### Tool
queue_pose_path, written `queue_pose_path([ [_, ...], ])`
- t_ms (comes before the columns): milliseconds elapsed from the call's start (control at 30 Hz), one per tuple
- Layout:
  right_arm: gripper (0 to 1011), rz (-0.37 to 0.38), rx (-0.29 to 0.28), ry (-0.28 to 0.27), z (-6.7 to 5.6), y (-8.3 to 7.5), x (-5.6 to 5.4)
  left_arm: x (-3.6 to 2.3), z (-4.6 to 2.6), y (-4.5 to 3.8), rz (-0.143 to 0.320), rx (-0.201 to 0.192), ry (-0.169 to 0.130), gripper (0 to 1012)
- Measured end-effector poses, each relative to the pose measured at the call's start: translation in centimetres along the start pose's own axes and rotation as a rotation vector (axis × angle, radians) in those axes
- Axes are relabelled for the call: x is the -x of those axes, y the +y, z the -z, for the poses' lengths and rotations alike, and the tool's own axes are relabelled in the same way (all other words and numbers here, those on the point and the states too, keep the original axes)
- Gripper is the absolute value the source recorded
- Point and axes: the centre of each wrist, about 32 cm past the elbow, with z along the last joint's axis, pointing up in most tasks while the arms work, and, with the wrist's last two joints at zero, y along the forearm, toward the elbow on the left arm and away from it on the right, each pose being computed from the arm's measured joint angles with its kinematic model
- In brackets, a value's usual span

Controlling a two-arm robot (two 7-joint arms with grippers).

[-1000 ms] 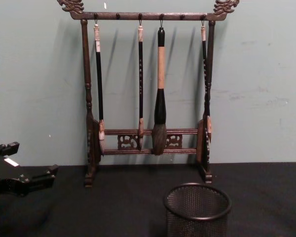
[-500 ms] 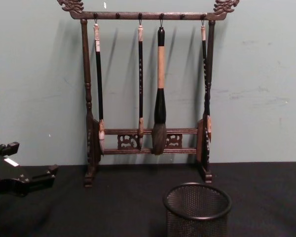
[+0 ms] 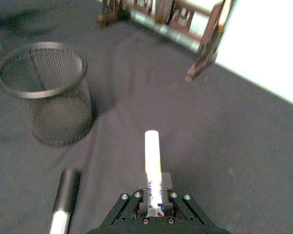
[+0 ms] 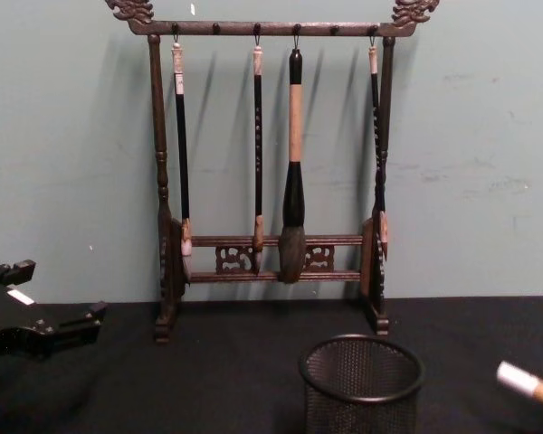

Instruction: Pick up the water-based marker from the table and place it into the pen holder.

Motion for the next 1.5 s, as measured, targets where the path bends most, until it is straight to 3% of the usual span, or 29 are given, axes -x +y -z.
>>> queue_pose_path([
  [133,164,0.025,-0.068,-0.007,-0.6,-0.3,0.2,0.00,0.00,0.00,0.000,0.000,0.000,1008],
  [200,164,0.047,-0.133,-0.009,-1.0,-0.4,0.4,0.00,0.00,0.00,0.000,0.000,0.000,1008],
  [267,164,0.052,-0.149,-0.010,-1.1,-0.4,0.5,0.00,0.00,0.00,0.000,0.000,0.000,1008],
  [333,164,0.066,-0.218,-0.013,-1.6,-0.3,0.8,0.00,0.00,0.00,0.000,0.000,0.000,1008],
  [533,164,0.059,-0.305,-0.029,-2.8,0.1,1.4,0.00,0.00,0.00,0.000,0.000,0.000,1006],
  [967,164,0.010,-0.400,-0.058,-5.1,1.6,2.1,0.00,0.00,0.00,0.000,0.000,0.000,1006],
  [1133,164,-0.078,-0.495,-0.054,-6.5,4.3,3.4,0.00,0.00,0.00,0.000,0.000,0.000,1006],
  [1500,164,-0.154,-0.510,-0.011,-6.2,6.6,4.5,0.00,0.00,0.00,0.000,0.000,0.000,1008],
])
